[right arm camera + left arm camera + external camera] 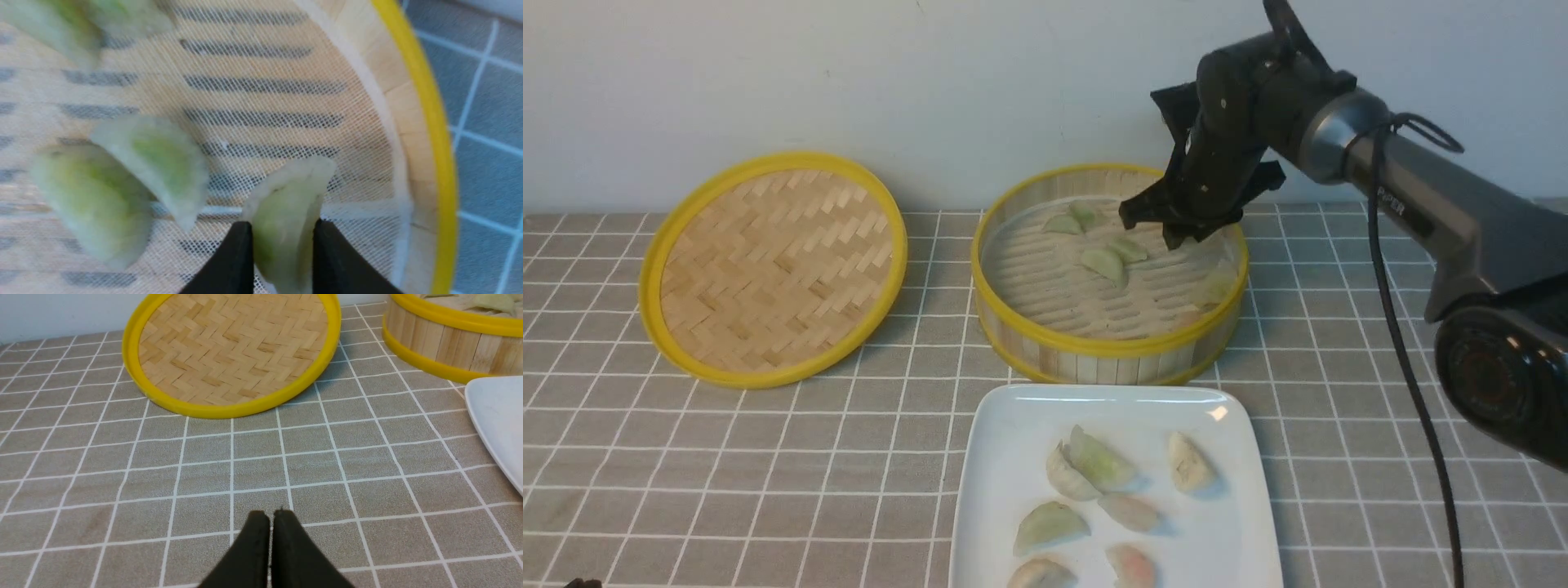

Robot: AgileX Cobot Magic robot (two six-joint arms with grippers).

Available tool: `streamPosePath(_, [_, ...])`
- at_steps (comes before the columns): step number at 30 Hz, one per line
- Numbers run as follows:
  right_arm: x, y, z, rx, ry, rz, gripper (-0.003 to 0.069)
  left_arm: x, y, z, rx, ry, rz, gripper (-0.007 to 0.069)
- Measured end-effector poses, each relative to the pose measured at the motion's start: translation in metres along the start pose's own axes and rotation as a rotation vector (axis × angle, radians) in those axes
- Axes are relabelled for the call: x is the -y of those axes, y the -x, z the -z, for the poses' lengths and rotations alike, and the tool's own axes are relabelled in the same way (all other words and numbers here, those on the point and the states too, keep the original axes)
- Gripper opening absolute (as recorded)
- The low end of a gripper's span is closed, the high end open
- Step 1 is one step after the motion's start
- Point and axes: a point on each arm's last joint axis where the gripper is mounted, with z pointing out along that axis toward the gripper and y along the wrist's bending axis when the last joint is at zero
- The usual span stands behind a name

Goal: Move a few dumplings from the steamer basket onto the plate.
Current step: Use the right arm to grab a dumpling from inside the steamer, then use the right arm to put the dumpling into the plate

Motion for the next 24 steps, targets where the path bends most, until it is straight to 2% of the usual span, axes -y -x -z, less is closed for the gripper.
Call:
streamPosePath(4, [-0.003, 0.009, 0.024, 0.048, 0.044, -0.013, 0.0165, 0.000, 0.000, 0.000, 0.000, 0.000, 0.000, -0.0005])
streamPosePath(9, [-0.017, 0.005, 0.081, 0.059, 0.234, -0.018, 0.0165, 0.000, 0.000, 0.000, 0.000, 0.000, 0.000, -0.0005])
streamPosePath(11, [-0.022, -0.004, 0.098, 0.045, 0.264, -0.004, 0.0165, 0.000, 0.000, 0.000, 0.000, 0.000, 0.000, -0.0005])
streamPosePath(13, [-0.032, -0.030, 0.123, -0.011, 0.287, 0.040, 0.0165, 0.000, 0.000, 0.000, 0.000, 0.000, 0.000, -0.0005])
streamPosePath(14, [-0.031, -0.033, 0.124, -0.017, 0.287, 0.039, 0.0165, 0.000, 0.000, 0.000, 0.000, 0.000, 0.000, -0.0005])
streamPosePath(16, [-0.044, -0.065, 0.130, -0.105, 0.296, 0.092, 0.0165, 0.000, 0.000, 0.000, 0.000, 0.000, 0.000, -0.0005])
streamPosePath(21, [-0.074, -0.141, 0.109, -0.347, 0.299, 0.201, 0.0165, 0.000, 0.000, 0.000, 0.000, 0.000, 0.000, -0.0005])
streamPosePath(24, [-0.084, -0.170, 0.097, -0.437, 0.291, 0.233, 0.0165, 0.000, 0.000, 0.000, 0.000, 0.000, 0.000, -0.0005])
